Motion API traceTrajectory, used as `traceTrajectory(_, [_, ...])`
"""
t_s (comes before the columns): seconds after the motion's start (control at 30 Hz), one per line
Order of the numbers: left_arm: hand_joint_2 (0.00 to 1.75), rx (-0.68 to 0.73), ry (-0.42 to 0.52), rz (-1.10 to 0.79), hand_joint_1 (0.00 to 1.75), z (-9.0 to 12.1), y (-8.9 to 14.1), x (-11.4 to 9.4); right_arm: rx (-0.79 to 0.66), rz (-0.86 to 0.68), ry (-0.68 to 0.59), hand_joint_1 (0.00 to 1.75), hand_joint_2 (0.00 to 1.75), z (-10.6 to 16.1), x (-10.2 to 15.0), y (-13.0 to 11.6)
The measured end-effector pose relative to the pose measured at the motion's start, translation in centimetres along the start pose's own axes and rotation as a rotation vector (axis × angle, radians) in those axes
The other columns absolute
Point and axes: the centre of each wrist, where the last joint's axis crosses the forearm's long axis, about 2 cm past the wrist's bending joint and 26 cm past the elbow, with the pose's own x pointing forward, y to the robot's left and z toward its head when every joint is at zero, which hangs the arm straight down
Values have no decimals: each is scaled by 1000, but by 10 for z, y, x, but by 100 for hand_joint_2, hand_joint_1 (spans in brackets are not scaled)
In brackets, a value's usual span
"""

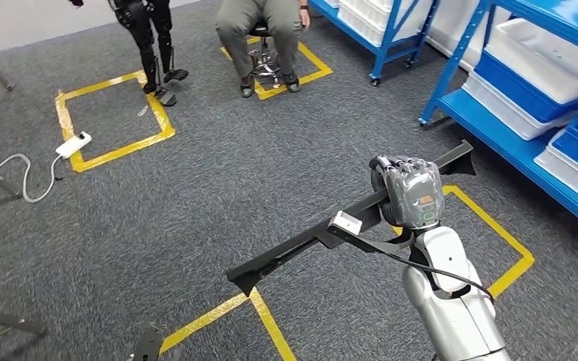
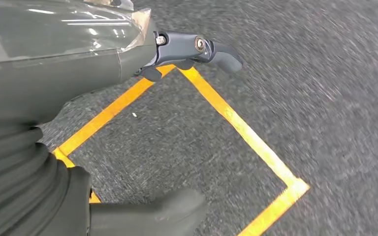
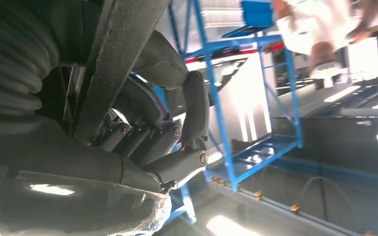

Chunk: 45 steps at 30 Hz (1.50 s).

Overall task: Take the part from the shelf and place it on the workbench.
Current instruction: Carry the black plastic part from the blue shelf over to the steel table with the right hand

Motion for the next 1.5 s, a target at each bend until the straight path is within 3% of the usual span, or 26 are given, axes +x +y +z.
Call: traceTrajectory(1.5, [175,-5,19,-3,0,1,3,-4,36,25,8,175,175,15,7,7])
